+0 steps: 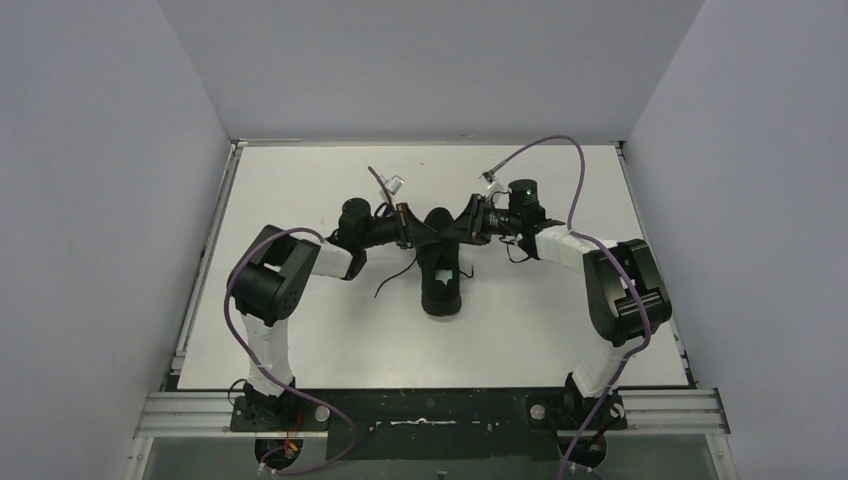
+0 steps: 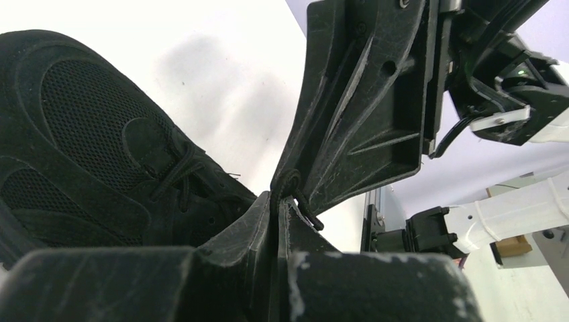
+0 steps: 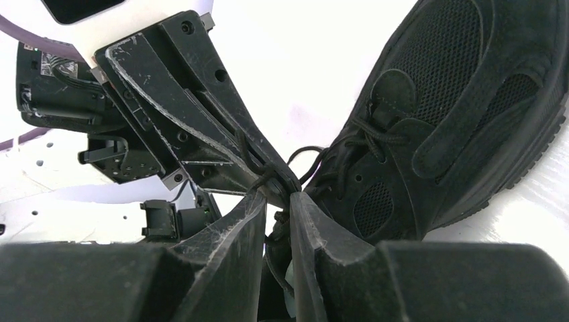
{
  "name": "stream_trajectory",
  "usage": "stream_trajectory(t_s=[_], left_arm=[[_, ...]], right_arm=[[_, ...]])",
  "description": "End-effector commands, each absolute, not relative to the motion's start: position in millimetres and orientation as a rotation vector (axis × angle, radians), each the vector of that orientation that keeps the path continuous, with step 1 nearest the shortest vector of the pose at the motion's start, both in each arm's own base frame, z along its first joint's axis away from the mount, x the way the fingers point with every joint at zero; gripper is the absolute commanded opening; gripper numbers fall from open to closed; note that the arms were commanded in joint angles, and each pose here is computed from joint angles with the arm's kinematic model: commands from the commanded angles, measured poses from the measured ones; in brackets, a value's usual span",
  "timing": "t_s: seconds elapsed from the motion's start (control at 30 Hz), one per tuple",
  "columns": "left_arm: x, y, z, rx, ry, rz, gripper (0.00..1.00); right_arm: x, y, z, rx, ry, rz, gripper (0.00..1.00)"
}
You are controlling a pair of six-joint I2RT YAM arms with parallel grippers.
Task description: Tie the shoes
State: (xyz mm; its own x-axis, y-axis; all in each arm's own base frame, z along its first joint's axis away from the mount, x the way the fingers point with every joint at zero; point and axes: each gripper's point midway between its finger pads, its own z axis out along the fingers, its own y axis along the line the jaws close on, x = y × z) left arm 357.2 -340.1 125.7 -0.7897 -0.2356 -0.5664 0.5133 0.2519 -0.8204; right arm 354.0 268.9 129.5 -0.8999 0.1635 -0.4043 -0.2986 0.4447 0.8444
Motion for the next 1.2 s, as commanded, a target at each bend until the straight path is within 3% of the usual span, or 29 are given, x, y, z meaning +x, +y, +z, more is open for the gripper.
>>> stream_trajectory(t_s=[0.0, 0.17, 0.33, 0.57, 0.67, 0.77, 0.87, 1.03, 1.17], left_arm=[[373.2, -340.6, 154.9, 0.251, 1.778, -1.629, 0.0], [374.1, -339.1, 155.5, 0.228, 1.769, -1.647, 0.0], [372.7, -339.1, 155.3, 0.228, 1.768, -1.656, 0.0], [371.9, -340.1, 155.9, 0.225, 1.762, -1.677, 0.0], [370.5, -339.6, 155.9, 0.227, 1.761, -1.679, 0.0], [369.2, -338.6, 155.7, 0.233, 1.763, -1.68, 0.0], [368.0, -333.9, 156.5, 0.235, 1.76, -1.661, 0.0], [369.3, -316.9, 158.4, 0.238, 1.752, -1.617, 0.35], [374.1, -313.7, 160.9, 0.235, 1.739, -1.65, 0.5]], right_arm=[[356.0, 272.9, 142.3, -0.133, 2.181, 1.517, 0.24], [356.4, 266.8, 136.7, -0.092, 2.185, 1.503, 0.29], [357.6, 269.4, 132.4, -0.075, 2.185, 1.521, 0.24], [360.4, 278.6, 133.8, -0.061, 2.155, 1.565, 0.24], [361.1, 279.5, 135.4, -0.051, 2.138, 1.575, 0.18], [362.2, 276.6, 137.2, -0.048, 2.127, 1.567, 0.0], [364.5, 268.7, 138.7, -0.03, 2.117, 1.545, 0.0], [365.3, 262.3, 137.2, -0.038, 2.13, 1.521, 0.0], [366.3, 262.5, 138.9, -0.042, 2.125, 1.517, 0.0]])
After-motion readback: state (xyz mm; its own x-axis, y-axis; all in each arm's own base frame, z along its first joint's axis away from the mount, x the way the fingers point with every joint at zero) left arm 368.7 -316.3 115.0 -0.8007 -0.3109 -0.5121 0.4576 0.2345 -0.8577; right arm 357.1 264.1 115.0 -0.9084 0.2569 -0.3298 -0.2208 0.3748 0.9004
